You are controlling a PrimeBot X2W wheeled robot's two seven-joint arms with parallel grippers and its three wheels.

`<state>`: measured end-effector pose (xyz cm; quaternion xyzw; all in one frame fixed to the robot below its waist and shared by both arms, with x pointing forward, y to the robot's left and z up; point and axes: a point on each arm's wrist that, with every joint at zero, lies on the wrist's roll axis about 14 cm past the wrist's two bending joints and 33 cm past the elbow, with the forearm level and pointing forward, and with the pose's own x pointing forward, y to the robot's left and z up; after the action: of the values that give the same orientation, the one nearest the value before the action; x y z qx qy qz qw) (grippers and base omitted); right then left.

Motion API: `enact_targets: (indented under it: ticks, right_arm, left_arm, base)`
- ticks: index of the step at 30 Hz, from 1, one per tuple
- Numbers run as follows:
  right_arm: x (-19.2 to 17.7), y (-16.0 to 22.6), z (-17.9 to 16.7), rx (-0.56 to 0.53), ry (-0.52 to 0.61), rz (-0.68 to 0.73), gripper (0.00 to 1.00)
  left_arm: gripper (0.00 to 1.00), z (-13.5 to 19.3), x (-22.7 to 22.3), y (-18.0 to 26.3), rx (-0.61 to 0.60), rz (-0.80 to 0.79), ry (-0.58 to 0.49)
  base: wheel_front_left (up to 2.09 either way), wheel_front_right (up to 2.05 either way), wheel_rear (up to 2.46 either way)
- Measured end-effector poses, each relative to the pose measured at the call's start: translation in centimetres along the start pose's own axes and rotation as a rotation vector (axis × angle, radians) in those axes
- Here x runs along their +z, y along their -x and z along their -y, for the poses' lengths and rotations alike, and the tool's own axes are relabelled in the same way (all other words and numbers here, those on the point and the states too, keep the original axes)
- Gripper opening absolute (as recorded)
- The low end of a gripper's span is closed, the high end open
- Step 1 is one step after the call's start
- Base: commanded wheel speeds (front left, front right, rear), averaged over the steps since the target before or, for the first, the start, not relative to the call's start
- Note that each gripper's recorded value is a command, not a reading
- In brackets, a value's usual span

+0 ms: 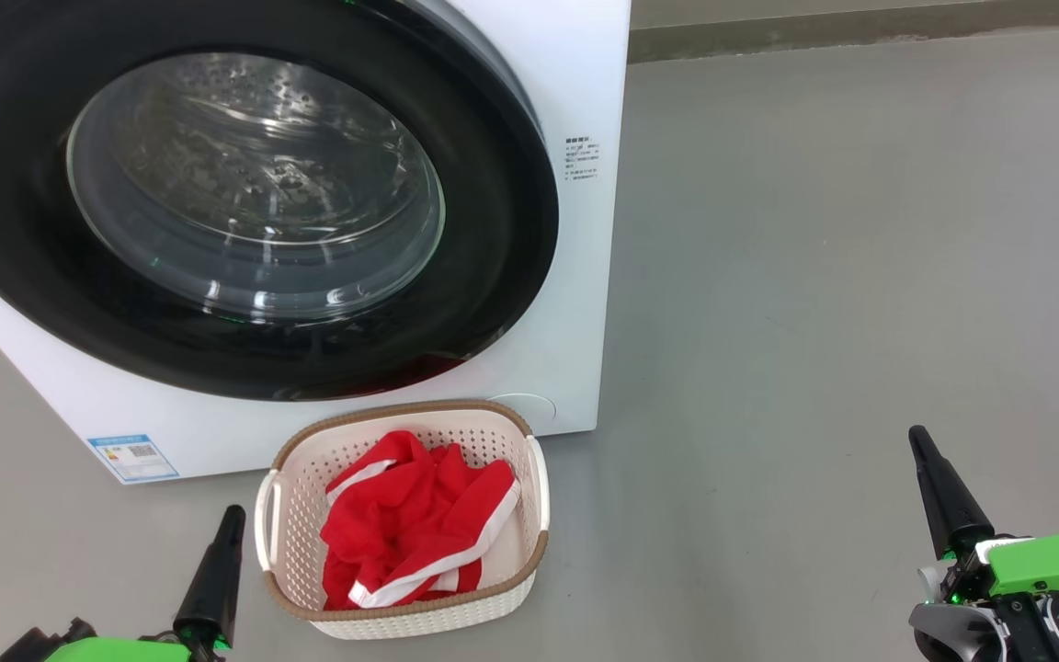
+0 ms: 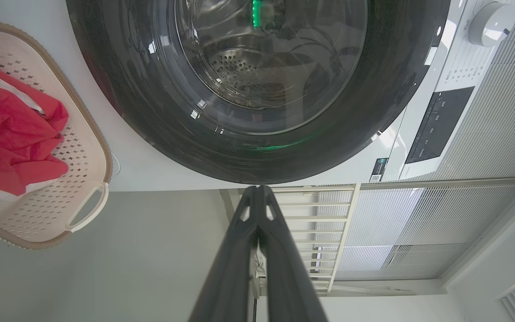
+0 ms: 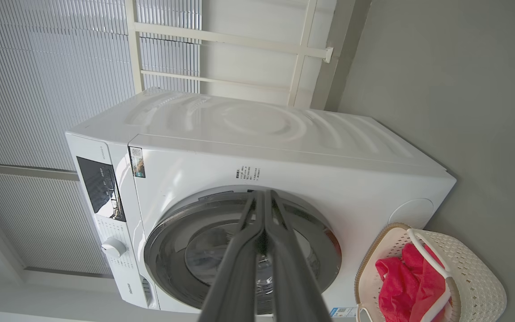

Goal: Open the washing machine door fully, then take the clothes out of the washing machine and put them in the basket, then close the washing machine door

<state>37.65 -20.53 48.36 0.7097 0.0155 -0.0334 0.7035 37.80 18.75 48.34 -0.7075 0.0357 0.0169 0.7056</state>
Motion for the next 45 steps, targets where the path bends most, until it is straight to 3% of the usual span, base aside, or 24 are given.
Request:
enact_targets:
  ticks: [45]
  right_arm:
    - [0.03,0.0,0.0,0.0,-0.001,0.001,0.0]
  left_arm:
    - [0.0,0.0,0.0,0.0,0.0,0.0,0.0]
  base:
    - [0.0,0.0,0.0]
